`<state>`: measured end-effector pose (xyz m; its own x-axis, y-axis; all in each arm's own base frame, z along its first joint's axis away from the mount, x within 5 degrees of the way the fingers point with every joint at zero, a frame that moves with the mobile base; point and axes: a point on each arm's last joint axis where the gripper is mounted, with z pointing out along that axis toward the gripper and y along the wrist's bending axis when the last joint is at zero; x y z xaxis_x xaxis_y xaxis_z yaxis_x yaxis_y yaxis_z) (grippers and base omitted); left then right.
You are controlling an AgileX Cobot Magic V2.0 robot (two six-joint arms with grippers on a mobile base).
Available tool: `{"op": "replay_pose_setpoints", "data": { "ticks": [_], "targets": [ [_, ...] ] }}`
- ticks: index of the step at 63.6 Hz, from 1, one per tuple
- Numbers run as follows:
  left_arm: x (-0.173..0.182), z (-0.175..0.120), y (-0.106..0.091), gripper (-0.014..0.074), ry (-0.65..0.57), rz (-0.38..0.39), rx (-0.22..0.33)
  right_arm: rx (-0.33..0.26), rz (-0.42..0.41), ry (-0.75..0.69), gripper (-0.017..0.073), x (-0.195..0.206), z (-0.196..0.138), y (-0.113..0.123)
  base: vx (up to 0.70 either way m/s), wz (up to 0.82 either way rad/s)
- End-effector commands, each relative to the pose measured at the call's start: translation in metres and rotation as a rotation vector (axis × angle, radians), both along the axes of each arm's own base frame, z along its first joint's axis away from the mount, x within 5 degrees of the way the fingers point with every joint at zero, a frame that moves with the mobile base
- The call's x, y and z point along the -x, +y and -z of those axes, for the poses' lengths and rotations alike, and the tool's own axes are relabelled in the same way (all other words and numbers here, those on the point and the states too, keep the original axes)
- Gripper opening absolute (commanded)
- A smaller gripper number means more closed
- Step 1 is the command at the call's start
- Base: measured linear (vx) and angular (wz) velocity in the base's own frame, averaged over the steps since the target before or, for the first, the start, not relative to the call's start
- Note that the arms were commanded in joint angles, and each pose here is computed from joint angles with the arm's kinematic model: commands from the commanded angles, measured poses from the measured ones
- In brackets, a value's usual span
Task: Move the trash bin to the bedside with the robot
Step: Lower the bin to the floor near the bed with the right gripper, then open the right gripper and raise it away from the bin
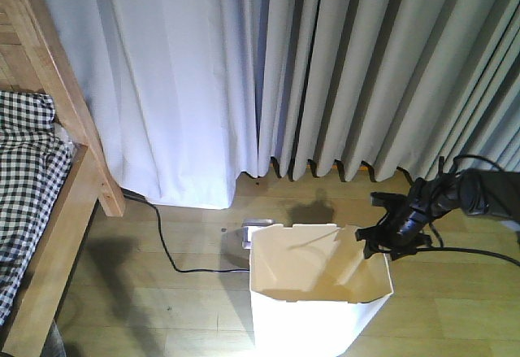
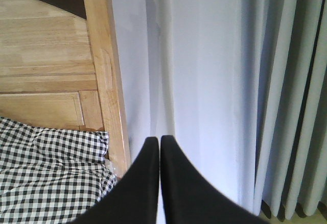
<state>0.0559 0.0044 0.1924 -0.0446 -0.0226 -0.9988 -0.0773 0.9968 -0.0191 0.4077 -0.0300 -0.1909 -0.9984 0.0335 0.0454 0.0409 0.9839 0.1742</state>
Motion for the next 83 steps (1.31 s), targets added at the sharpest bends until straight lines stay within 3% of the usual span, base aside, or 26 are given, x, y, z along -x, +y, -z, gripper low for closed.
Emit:
{"op": "replay_pose_setpoints", "data": {
  "ticks": [1, 12, 19, 32, 47, 65, 83],
  "targets": [
    [0.002, -0.015, -0.001, -0.0006, -0.103, 0.006, -0.001, 0.043, 0.002, -0.118, 0.0473, -0.022, -0.047, -0.006, 0.00, 0.00],
    [0.002, -0.015, -0.001, -0.0006, -0.103, 0.006, -0.001, 0.117, -0.053, -0.178, 0.0473, 0.000, -0.084, -0.010, 0.00, 0.00],
    [0.002, -0.015, -0.001, -0.0006, -0.103, 0.006, -0.001, 0.132, -0.065, -0.194, 0.0473, 0.013, -0.115, -0.009, 0.00, 0.00],
    [0.002, -0.015, -0.001, -0.0006, -0.103, 0.006, -0.001, 0.161, -0.099, -0.278, 0.0473, 0.038, -0.201, -0.007, 0.00, 0.00],
    [0.002, -0.015, -0.001, -0.0006, -0.103, 0.006, -0.001, 0.244, -0.183, -0.490, 0.0473, 0.074, -0.311, -0.005, 0.00, 0.00],
    [0.002, -0.015, -0.001, -0.0006, -0.103, 0.006, -0.001, 0.306, -0.143, -0.807, 0.0473, 0.141, -0.418, 0.002, 0.00, 0.00],
    [0.002, -0.015, -0.001, -0.0006, -0.103, 0.006, -0.001, 0.360, -0.058, -1.209, 0.0473, 0.235, -0.483, 0.013, 0.00, 0.00]
  ]
}}
